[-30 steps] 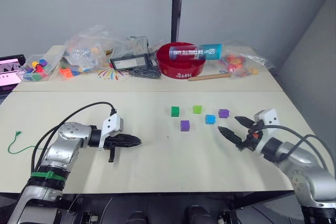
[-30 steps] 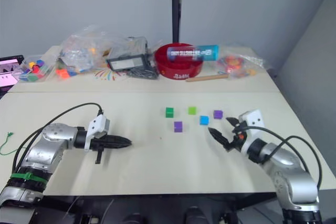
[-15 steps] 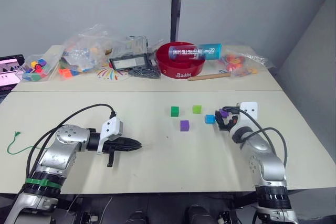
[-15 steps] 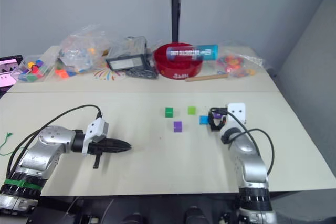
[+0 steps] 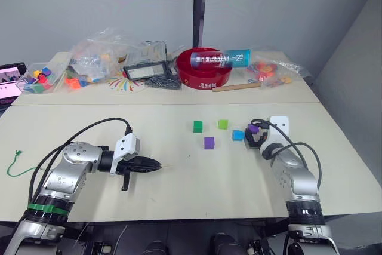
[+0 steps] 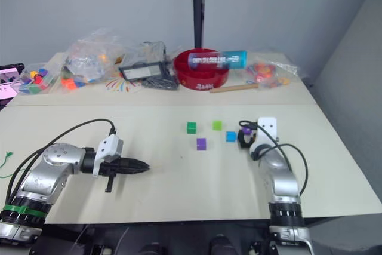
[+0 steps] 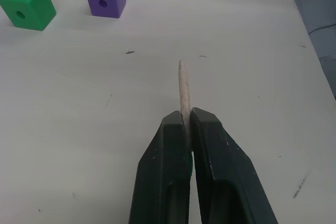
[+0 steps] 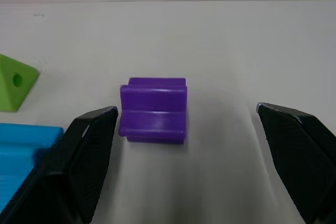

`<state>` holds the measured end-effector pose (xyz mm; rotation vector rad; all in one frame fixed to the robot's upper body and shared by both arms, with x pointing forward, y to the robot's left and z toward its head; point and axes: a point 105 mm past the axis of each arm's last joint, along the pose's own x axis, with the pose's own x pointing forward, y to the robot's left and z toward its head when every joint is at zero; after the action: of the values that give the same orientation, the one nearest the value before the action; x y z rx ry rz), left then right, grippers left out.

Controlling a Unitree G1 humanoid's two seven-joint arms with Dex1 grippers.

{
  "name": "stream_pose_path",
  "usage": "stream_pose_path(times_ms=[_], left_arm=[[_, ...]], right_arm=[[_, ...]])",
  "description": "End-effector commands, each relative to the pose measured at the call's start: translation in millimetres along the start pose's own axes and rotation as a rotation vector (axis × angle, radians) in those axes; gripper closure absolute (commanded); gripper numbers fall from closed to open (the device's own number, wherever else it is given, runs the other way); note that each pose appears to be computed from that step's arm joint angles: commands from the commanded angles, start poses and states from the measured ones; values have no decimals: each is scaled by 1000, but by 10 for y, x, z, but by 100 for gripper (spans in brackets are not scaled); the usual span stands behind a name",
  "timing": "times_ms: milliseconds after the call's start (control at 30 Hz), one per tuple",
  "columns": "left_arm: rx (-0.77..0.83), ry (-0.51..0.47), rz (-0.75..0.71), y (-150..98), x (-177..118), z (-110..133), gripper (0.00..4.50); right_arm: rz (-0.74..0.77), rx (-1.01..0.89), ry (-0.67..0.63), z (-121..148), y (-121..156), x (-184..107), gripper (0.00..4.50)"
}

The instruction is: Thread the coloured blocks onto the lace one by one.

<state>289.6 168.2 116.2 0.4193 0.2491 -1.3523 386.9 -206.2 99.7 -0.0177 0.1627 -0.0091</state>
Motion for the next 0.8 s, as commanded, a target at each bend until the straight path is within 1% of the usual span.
stream_pose_path(times_ms=[33, 67, 100, 133, 367, 400, 533, 633, 800], left_arm=[[37, -10, 22, 22, -64, 85, 445], [37, -9, 24, 23, -64, 84, 445], [37, -10, 25, 24, -65, 85, 450], [36, -11, 27, 26, -66, 89, 450], [34, -9, 31, 34, -79, 80, 450], [34, -9, 32, 37, -81, 78, 450], [33, -7, 34, 45, -87, 69, 450], [32, -7, 34, 46, -93, 61, 450], [31, -6, 35, 59, -119, 50, 450]], right_arm=[[-20, -7, -72, 194, -34, 26, 0], [-23, -6, -71, 191, -38, 34, 0], [-20, -3, -73, 192, -32, 41, 53], [-15, -4, -75, 195, -21, 48, 82], [-3, 4, -89, 215, 9, 65, 324], [-5, 5, -92, 220, 0, 60, 336], [-6, 22, -129, 306, -19, -19, 336], [16, 7, -169, 414, 17, -211, 336], [41, -5, -181, 492, 105, -581, 336]])
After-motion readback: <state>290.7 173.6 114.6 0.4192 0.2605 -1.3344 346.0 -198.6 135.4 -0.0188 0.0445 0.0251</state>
